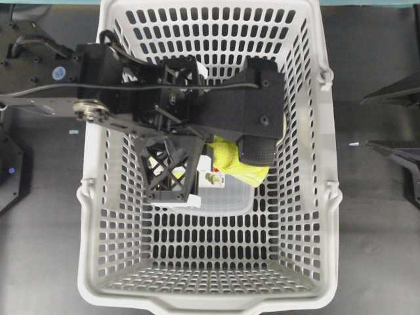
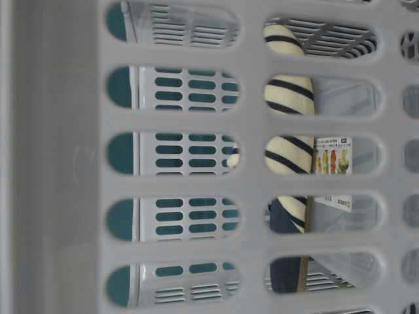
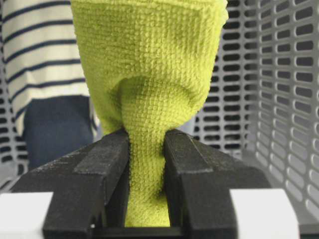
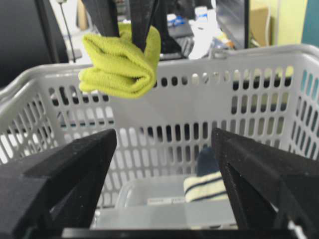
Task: Pick up the yellow cloth from the shopping basket with the left arm.
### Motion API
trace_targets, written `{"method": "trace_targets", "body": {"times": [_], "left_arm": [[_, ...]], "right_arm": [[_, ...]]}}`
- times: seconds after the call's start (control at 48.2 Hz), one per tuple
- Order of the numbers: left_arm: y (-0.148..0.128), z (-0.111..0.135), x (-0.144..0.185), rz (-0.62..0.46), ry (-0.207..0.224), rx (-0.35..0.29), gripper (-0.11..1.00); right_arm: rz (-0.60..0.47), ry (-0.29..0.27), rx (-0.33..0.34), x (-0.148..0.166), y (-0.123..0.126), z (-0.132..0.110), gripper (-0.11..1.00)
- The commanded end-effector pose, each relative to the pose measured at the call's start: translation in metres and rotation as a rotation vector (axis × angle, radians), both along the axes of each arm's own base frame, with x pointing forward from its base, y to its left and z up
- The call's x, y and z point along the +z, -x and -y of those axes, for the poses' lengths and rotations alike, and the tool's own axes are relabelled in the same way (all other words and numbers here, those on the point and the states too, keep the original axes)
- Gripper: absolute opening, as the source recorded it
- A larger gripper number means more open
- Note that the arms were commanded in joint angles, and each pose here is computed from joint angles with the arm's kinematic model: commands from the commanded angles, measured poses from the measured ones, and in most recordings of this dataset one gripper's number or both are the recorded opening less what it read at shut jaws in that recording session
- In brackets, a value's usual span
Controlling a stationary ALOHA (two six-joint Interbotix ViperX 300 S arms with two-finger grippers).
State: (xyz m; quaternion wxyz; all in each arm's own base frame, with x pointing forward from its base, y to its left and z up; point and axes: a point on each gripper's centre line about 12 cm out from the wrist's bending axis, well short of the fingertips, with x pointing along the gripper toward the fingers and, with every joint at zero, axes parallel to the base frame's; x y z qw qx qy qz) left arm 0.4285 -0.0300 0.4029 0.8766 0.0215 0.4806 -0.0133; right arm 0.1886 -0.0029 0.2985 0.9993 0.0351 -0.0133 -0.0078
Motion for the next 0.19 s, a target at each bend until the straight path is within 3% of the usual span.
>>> {"method": "trace_targets", "body": {"times": [0.0,0.166], "left_arm": [[0.0034,0.0,0.0157,0.046,-0.001,-0.003,0.17],[0.0035,0.0002,0.0151,0.044,0.0,-0.004,0.17]], "right_arm": [[0.029,-0.001,0.001,0.0052,-0.0014,-0.0002,0.74],[0.032,0.0,0.001,0.0061,-0.0012,-0.0002,0.74]]}}
